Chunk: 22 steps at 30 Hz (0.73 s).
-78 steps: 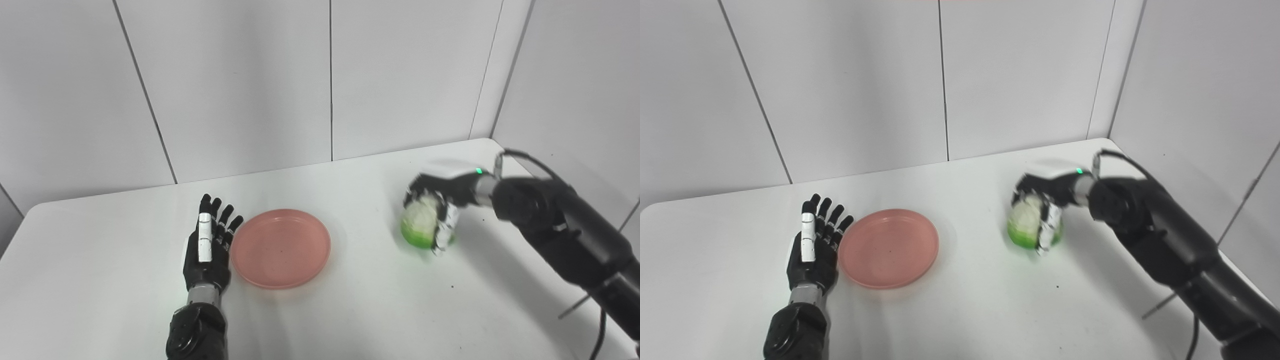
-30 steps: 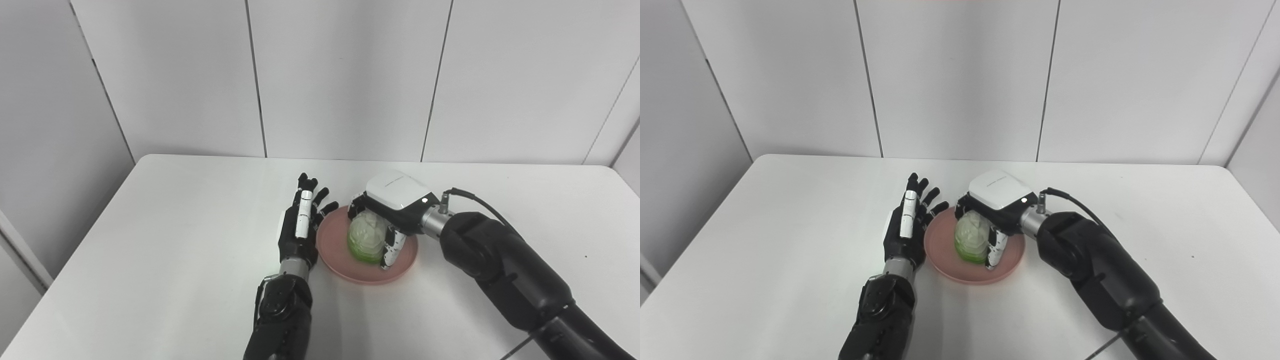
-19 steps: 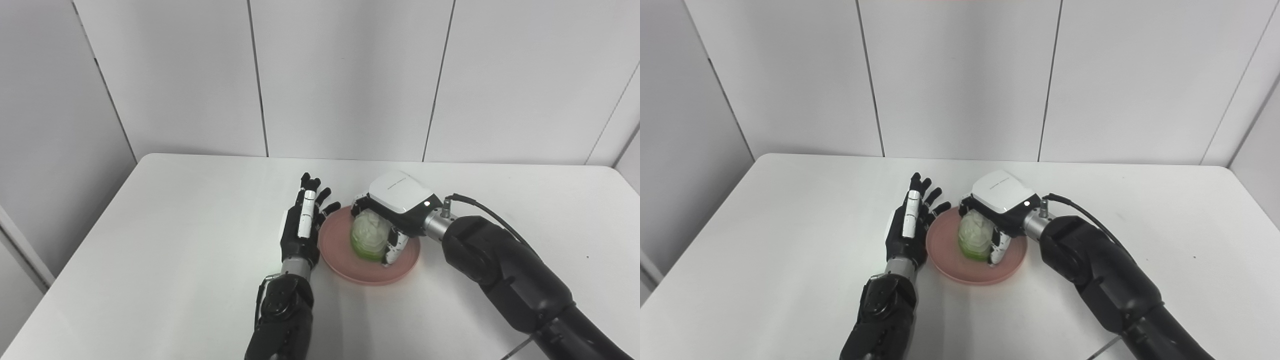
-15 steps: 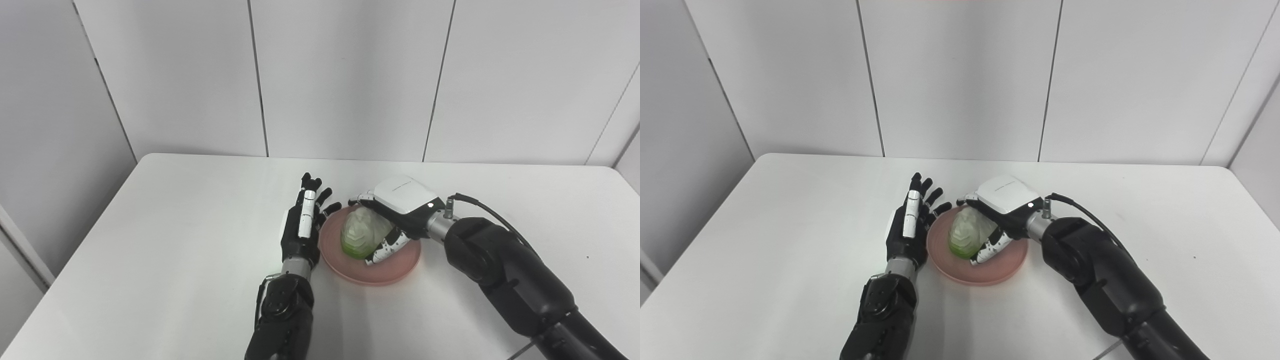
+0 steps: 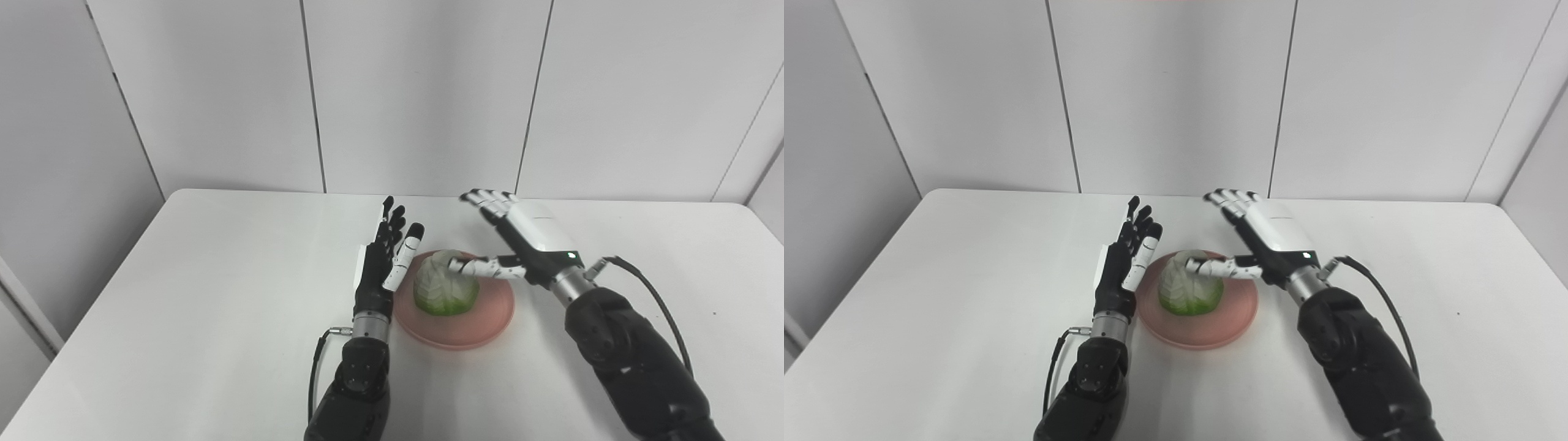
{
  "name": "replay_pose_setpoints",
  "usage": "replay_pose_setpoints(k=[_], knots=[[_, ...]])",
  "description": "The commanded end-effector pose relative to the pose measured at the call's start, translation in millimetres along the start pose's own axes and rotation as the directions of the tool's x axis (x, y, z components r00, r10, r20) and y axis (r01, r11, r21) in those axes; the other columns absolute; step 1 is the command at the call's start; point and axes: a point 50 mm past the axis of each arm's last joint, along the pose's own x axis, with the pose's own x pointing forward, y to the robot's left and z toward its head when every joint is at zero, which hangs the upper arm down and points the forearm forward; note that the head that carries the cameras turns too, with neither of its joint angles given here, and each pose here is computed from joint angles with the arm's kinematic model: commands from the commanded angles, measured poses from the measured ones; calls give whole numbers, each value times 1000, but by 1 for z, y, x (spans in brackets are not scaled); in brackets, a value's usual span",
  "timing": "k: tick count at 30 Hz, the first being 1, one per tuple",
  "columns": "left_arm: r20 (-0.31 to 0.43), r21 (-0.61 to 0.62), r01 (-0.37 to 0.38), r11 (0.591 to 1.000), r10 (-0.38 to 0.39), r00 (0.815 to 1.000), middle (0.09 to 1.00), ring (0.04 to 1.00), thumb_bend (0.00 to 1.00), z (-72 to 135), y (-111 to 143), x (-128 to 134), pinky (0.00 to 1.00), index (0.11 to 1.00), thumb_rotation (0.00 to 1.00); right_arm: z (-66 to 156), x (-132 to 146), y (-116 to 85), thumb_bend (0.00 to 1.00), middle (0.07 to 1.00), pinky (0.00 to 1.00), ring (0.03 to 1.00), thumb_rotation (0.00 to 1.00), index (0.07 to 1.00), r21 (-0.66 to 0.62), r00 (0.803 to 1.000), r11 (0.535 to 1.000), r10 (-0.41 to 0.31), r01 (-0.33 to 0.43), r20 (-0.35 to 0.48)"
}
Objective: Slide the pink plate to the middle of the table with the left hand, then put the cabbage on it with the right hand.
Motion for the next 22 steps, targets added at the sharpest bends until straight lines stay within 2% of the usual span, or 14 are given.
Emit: replay_pose_setpoints(k=[1,4,6,9,13,16,18,22], knots=[[-74,74,-14,997,20,997,956,959,819,-32,22,-28,979,960,817,8,9,-16,963,920,833,901,1000,906,117,988,983,-145,139,45],[-48,109,-16,994,21,999,958,957,799,-27,22,-23,963,959,830,-2,3,-10,916,916,822,894,1000,902,316,974,923,-226,220,-17],[-37,132,-18,991,23,999,961,961,799,-26,21,-22,962,965,846,-8,-1,-3,895,896,867,873,1000,900,453,963,851,-256,264,-81],[-32,131,-17,991,21,999,960,954,793,-25,18,-21,953,964,848,-17,-8,8,877,889,892,890,1000,901,564,957,774,-249,289,-149],[-39,105,-23,994,27,999,956,942,781,-24,19,-20,929,971,872,-25,-15,22,827,894,898,896,1000,907,649,952,697,-222,305,-208],[-44,81,-32,996,35,998,960,930,772,-24,21,-19,900,988,892,-28,-20,34,813,894,888,883,1000,917,677,949,666,-209,314,-236],[-47,72,-41,997,45,998,976,960,769,-24,24,-18,978,998,931,-30,-25,43,757,901,890,877,1000,934,688,949,654,-192,313,-249],[-44,92,-50,994,55,998,969,975,814,-25,29,-17,1000,1000,983,-31,-30,54,766,909,888,878,1000,941,701,947,639,-172,316,-270]])
